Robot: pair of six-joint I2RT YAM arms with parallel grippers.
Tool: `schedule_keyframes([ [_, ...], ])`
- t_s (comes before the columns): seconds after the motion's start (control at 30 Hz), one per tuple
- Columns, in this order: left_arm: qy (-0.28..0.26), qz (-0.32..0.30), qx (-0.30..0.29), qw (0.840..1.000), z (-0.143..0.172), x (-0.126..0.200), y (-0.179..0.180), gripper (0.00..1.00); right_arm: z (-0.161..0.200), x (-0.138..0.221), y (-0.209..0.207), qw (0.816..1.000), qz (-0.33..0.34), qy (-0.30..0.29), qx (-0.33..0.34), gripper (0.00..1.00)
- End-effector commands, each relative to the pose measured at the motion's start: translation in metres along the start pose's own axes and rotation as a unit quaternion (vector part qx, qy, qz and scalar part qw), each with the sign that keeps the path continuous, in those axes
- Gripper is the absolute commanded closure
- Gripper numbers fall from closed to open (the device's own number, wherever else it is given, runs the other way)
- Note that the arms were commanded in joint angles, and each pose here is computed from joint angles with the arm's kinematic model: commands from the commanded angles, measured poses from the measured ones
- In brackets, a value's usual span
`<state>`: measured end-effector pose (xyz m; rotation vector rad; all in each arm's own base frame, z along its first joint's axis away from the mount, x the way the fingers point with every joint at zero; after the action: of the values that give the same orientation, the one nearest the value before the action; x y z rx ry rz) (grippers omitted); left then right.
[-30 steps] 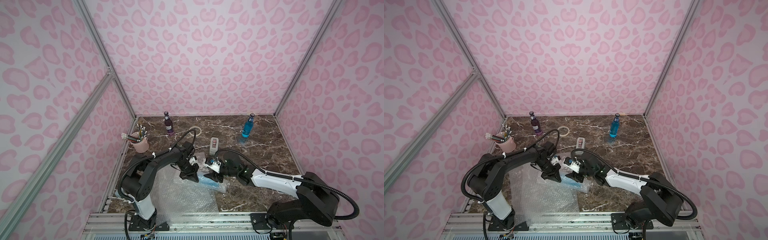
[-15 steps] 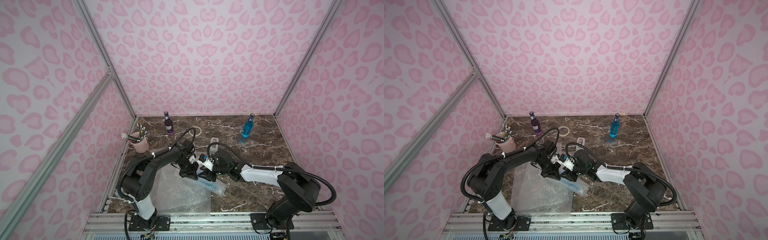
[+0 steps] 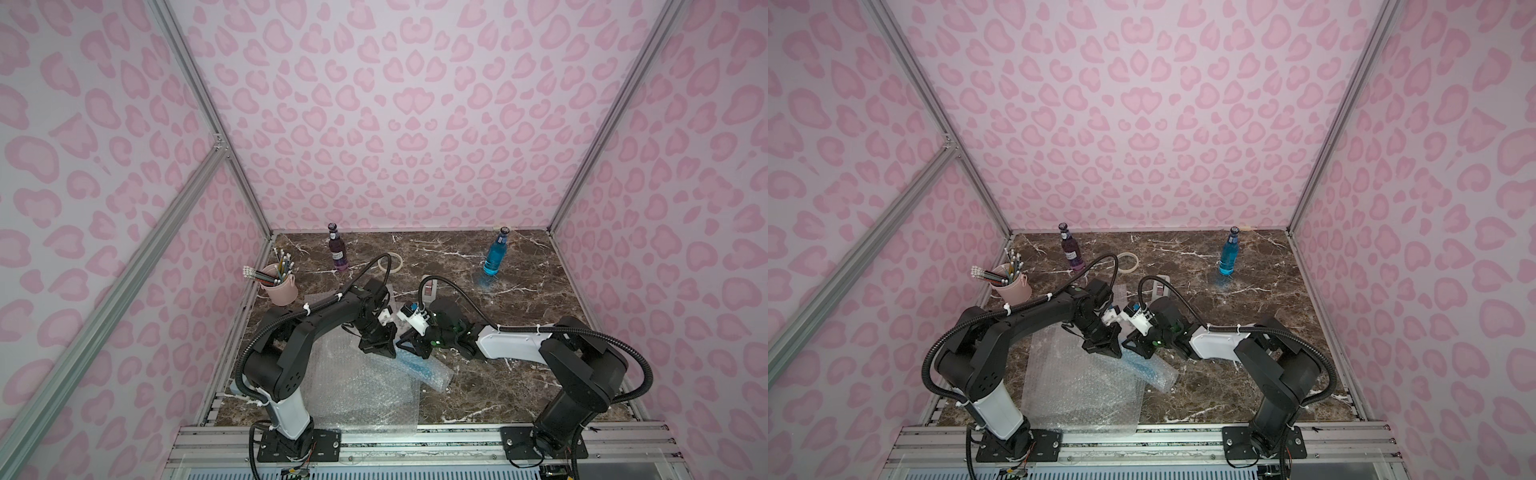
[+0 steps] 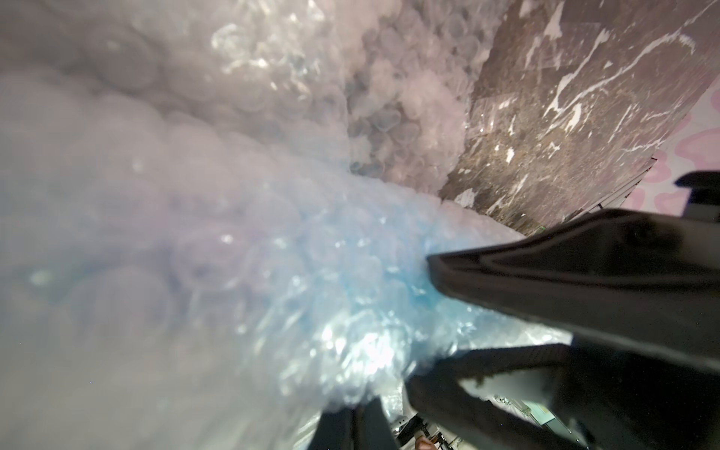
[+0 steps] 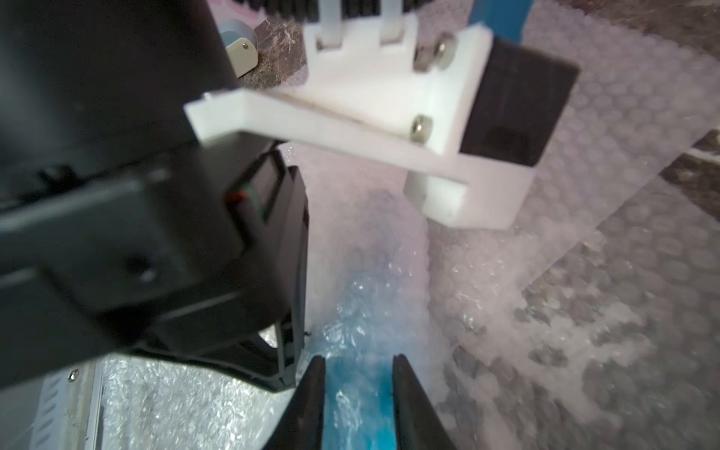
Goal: Wrap wine bottles in bubble wrap
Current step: Stick the tape on the bubble wrap.
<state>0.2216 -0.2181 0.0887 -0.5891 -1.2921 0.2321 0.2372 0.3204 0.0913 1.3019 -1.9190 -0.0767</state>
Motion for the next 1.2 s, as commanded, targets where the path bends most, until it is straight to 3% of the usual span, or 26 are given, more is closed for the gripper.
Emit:
schedule_keyframes([
  [0.0, -0.031, -0.05, -0.011, 0.998, -0.011, 0.0, 0.014, 0.9, 0.026, -0.002, -0.011, 0.998, 0.023, 0.04, -0.045, 0.73],
  [0.6, -0.02, -0.112, -0.007, 0.993, 0.012, 0.018, 0.025, 0.72, 0.043, -0.004, -0.016, 0.997, 0.029, 0.06, -0.041, 0.74],
  [0.83, -0.043, -0.161, -0.018, 0.986, 0.028, 0.057, 0.02, 0.66, 0.041, -0.004, -0.013, 0.997, 0.022, 0.057, -0.042, 0.74],
  [1.0, -0.073, -0.11, -0.013, 0.991, 0.036, 0.07, 0.0, 0.66, 0.04, -0.003, -0.011, 0.998, 0.018, 0.052, -0.042, 0.74],
  [1.07, -0.083, -0.053, -0.007, 0.995, 0.032, 0.06, -0.01, 0.69, 0.04, -0.003, -0.011, 0.998, 0.017, 0.049, -0.045, 0.74],
  [1.17, -0.086, -0.018, 0.0, 0.996, 0.024, 0.042, -0.014, 0.74, 0.039, -0.004, -0.011, 0.998, 0.013, 0.047, -0.049, 0.74],
])
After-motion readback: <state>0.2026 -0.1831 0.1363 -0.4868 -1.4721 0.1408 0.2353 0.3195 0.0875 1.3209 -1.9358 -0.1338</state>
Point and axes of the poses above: each gripper's point midway between its finger pads, its own x axis back along the fingers, its own y axis along the line the jaws close on, z = x × y, the point moved 4 cm from there along x, back along the fingers, and after that the axes turned 7 degrees about -x, right-handed, at the moved point
